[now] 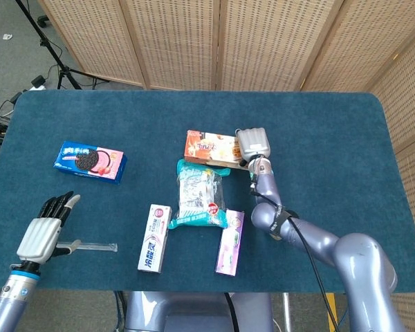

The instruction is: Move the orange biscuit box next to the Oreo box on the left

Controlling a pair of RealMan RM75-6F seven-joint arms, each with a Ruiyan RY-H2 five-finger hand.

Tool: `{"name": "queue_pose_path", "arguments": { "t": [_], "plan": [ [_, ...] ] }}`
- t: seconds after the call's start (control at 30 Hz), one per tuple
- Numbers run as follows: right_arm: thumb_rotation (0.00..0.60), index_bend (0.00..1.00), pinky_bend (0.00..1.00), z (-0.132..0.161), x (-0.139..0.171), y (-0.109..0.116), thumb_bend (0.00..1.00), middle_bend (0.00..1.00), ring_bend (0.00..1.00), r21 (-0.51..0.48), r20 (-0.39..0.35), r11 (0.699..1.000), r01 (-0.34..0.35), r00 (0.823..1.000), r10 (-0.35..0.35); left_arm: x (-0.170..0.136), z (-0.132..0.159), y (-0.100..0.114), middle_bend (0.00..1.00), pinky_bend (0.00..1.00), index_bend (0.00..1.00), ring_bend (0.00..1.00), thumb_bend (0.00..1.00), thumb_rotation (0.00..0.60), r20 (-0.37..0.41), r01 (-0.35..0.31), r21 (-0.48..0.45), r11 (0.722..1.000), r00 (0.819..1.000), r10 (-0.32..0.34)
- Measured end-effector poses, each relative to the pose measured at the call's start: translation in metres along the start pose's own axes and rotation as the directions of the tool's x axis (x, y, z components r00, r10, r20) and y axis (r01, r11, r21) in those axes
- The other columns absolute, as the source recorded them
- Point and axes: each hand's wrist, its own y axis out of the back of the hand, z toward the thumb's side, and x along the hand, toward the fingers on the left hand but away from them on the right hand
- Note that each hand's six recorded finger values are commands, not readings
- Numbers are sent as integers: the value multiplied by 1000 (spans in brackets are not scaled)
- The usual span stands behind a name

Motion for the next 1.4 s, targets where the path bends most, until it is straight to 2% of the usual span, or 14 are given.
{"name": "queue_pose_path", "arguments": {
  "t": [0.3, 0.43, 0.63, 0.73, 0.9, 1.13, 1.27, 1.4],
  "plan": [
    [600, 551, 425, 24, -8, 0, 131, 419, 323, -18, 7, 1000, -1, 1000, 2, 0, -1, 1, 0, 0, 0, 0, 221, 600, 2, 9, -15, 1000, 1000, -9],
    [600, 528, 425, 31, -9, -3, 126, 334, 273, -23, -1, 1000, -9, 1000, 9, 0, -1, -1, 0, 0, 0, 0, 221, 600, 1, 18, -17, 1000, 1000, -18],
    [600, 282, 381, 32, -8, -13, 62, 92, 43, -68, 1, 997, -41, 999, 41, 1, -1, -1, 0, 0, 0, 0, 221, 600, 1, 16, -18, 1000, 1000, -16],
    [600, 185, 327, 32, -7, -17, 53, 8, 0, -103, -4, 993, -61, 998, 61, 0, 0, -1, 0, 0, 0, 0, 221, 600, 4, 17, -19, 1000, 1000, -17],
    [600, 164, 269, 33, -6, -14, 53, 0, 0, -148, -20, 987, -65, 998, 63, 0, 0, -1, 0, 0, 0, 0, 221, 600, 6, 18, -22, 1000, 1000, -18],
    [600, 89, 144, 27, -4, -10, 53, 0, 0, -151, -20, 988, -42, 999, 39, 0, 1, 0, 0, 0, 0, 0, 221, 600, 7, 18, -23, 1000, 1000, -17],
    [600, 58, 89, 16, -4, -7, 53, 0, 0, -150, -1, 988, -21, 1000, 21, -1, 2, 1, 0, 0, 0, 0, 221, 600, 11, 15, -26, 1000, 1000, -15],
    [600, 58, 76, -3, -4, -2, 53, 0, 0, -138, 30, 990, 3, 1000, 1, -2, 2, 0, 0, 0, 0, 0, 222, 600, 13, 20, -27, 999, 1000, -20]
  ]
}}
